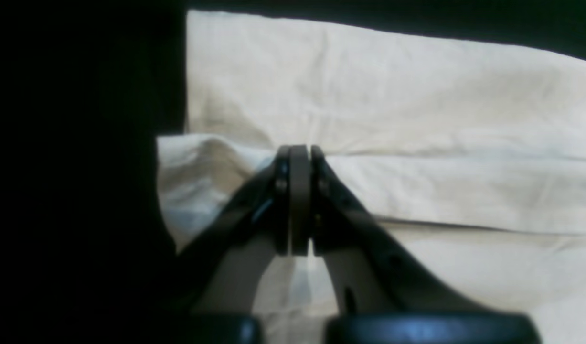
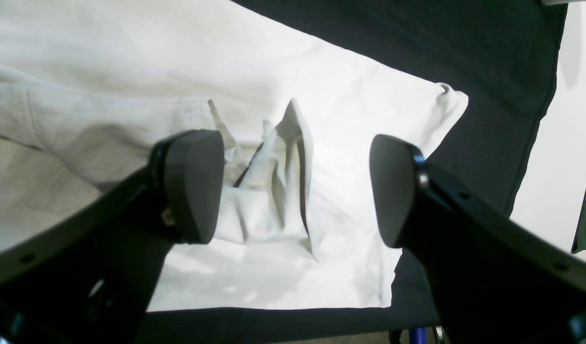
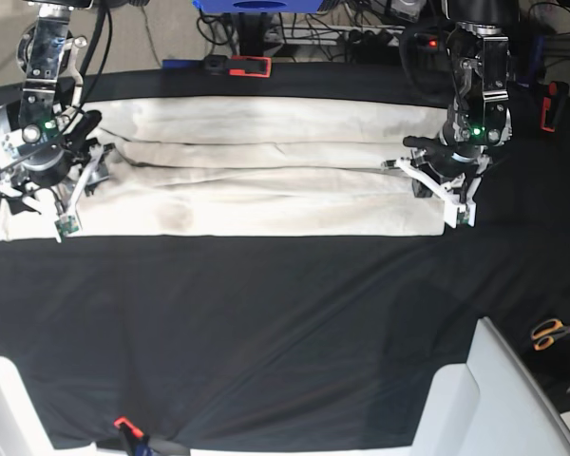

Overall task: Fold the T-shirt properly
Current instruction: 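Hold the shirt ends with both grippers and straighten the folded strip, then open the left gripper and raise it off the shirt end, then lower the left gripper back onto the shirt end and grasp it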

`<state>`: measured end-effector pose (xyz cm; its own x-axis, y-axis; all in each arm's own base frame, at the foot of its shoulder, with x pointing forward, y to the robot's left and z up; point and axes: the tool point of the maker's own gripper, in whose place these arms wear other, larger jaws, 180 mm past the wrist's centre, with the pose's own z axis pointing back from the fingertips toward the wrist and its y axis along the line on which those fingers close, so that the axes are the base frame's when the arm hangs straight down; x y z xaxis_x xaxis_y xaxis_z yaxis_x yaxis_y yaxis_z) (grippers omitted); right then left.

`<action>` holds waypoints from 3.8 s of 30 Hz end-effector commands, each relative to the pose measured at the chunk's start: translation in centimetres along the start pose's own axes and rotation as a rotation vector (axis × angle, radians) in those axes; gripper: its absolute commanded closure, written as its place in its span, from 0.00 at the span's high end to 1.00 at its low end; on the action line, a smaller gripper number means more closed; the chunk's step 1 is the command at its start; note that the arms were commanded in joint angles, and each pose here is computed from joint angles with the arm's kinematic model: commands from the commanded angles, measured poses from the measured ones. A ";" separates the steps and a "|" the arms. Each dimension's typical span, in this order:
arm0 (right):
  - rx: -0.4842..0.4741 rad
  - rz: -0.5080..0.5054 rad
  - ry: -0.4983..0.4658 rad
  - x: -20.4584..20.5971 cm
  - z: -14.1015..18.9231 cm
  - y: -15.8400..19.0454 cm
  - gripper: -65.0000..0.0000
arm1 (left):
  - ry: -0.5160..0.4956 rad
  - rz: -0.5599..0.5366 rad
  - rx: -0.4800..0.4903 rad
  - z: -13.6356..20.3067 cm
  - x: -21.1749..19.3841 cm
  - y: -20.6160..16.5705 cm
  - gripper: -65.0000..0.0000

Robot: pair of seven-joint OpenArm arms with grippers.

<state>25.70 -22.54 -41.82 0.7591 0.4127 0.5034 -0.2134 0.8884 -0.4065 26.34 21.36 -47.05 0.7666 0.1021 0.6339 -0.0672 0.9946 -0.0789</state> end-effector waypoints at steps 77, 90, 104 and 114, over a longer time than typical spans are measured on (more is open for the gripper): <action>-0.007 0.008 -0.005 -0.5 0.4 -0.1 0.70 | -0.130 0.293 -0.200 5.2 -0.8 9.9 0.61; -0.006 0.009 -0.006 -0.5 0.4 -0.1 0.70 | -0.057 0.216 -0.187 2.5 -2.1 7.3 0.61; -0.006 0.009 -0.006 -0.5 0.4 -0.1 0.70 | -0.048 0.198 -0.250 1.3 -1.5 4.3 0.61; -0.002 0.011 0.004 -1.0 0.5 0.1 0.70 | -0.044 0.215 -0.285 0.7 -1.8 2.2 0.61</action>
<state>23.96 -22.42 -42.83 0.7764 0.4146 0.4746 -0.2322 0.8883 -0.3963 24.60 23.37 -47.69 0.7057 0.3390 0.6221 -0.0484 0.8991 -0.4350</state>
